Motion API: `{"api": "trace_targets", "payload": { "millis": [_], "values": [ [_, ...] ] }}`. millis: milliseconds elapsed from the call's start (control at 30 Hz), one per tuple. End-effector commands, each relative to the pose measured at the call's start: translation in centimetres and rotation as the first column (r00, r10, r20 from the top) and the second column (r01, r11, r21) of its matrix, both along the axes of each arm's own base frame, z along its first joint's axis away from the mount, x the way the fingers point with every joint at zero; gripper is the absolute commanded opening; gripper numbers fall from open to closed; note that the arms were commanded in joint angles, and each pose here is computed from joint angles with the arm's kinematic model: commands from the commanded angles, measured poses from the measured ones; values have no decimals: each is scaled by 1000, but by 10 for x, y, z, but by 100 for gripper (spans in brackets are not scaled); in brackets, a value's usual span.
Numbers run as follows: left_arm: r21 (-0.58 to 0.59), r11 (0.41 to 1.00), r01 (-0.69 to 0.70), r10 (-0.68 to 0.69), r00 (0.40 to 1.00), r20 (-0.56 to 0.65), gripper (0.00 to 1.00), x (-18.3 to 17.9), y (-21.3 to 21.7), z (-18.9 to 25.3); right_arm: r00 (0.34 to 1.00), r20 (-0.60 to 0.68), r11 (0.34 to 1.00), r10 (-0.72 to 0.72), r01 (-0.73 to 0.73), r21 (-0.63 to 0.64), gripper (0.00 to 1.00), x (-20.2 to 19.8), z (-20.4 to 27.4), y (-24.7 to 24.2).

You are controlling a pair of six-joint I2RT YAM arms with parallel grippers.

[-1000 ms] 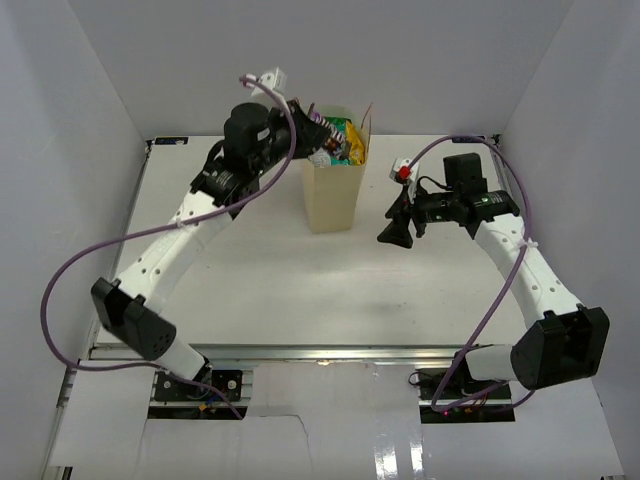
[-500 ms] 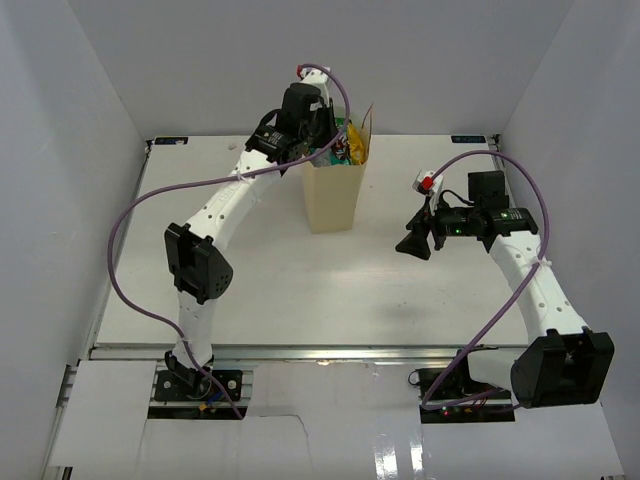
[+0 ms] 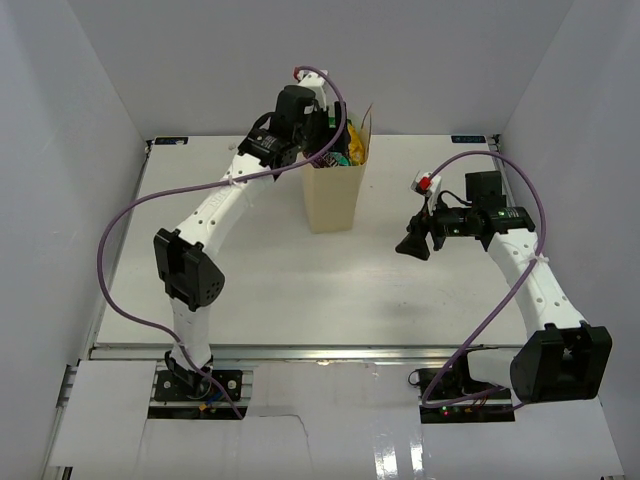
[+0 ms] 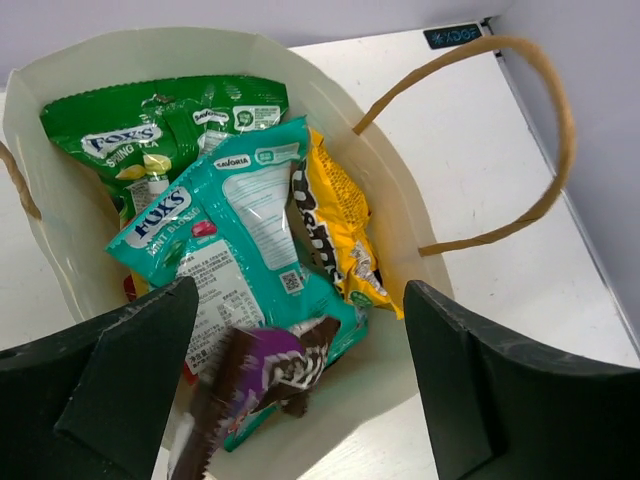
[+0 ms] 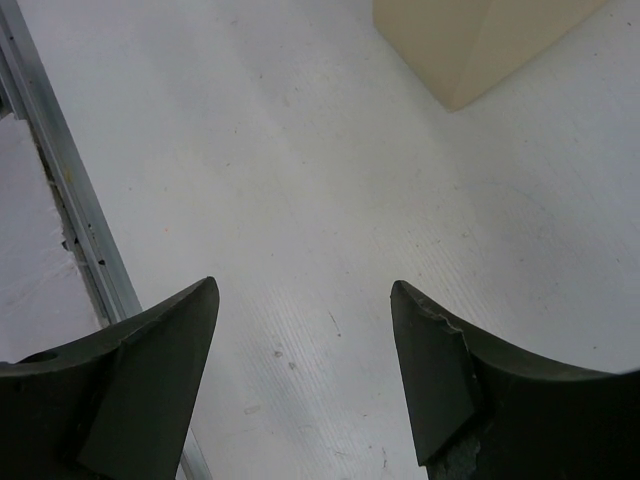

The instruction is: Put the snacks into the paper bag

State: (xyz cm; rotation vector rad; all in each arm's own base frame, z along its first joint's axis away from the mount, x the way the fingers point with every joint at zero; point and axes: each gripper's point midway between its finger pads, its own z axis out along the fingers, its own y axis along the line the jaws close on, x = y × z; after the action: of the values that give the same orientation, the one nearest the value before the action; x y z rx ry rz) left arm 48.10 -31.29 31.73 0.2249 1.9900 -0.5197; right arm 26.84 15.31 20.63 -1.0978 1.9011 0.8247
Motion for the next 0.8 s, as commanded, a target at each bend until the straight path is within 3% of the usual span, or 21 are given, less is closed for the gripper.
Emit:
{"api": "trace_targets", "payload": {
  "millis": [0, 200, 233, 267, 300, 333, 400, 467, 500, 567, 600, 667, 700, 767],
  "values": [
    [-107, 994, 26, -9, 989, 151, 94, -24, 12, 90, 998, 28, 998, -57, 57, -30, 75, 10, 6, -8],
    [-195, 979, 52, 18, 941, 338, 98, -71, 44, 172, 965, 130, 970, -226, 236, -63, 75, 38, 23, -28],
    [-196, 979, 49, 24, 934, 357, 98, -79, 51, 174, 950, 150, 955, -272, 286, -80, 76, 44, 23, -35],
    [-168, 985, 34, 21, 949, 315, 98, -81, 54, 141, 934, 145, 938, -327, 339, -71, 76, 49, 26, -39],
    [-212, 977, 26, 59, 921, 384, 98, -104, 73, 167, 906, 181, 913, -382, 400, -76, 79, 59, 31, -48],
    [-214, 977, 11, 74, 920, 385, 98, -112, 82, 161, 888, 187, 896, -419, 438, -75, 81, 63, 32, -52],
    [-215, 976, -29, 108, 924, 366, 98, -138, 106, 132, 825, 212, 833, -524, 549, -75, 97, 74, 36, -69],
    [-225, 973, -55, 130, 934, 333, 98, -155, 120, 107, 788, 216, 795, -576, 602, -78, 90, 79, 36, -77],
    [-191, 979, -78, 127, 956, 264, 98, -161, 125, 60, 775, 220, 780, -593, 620, -83, 90, 81, 35, -80],
    [-265, 958, -110, 171, 960, 221, 98, -189, 143, 44, 754, 225, 759, -617, 646, -84, 90, 86, 36, -85],
    [-241, 962, -131, 169, 975, 142, 98, -197, 146, -2, 753, 221, 757, -620, 648, -81, 90, 86, 37, -85],
    [-307, 942, -134, 176, 978, 112, 98, -221, 156, -17, 744, 221, 752, -630, 656, -65, 90, 88, 42, -85],
    [-326, 930, -166, 185, 982, 28, 98, -229, 157, -51, 735, 213, 744, -643, 666, -55, 90, 88, 45, -85],
    [-399, 898, -186, 213, 977, 22, 98, -245, 168, -55, 722, 211, 733, -659, 679, -35, 90, 90, 48, -85]
  ]
}}
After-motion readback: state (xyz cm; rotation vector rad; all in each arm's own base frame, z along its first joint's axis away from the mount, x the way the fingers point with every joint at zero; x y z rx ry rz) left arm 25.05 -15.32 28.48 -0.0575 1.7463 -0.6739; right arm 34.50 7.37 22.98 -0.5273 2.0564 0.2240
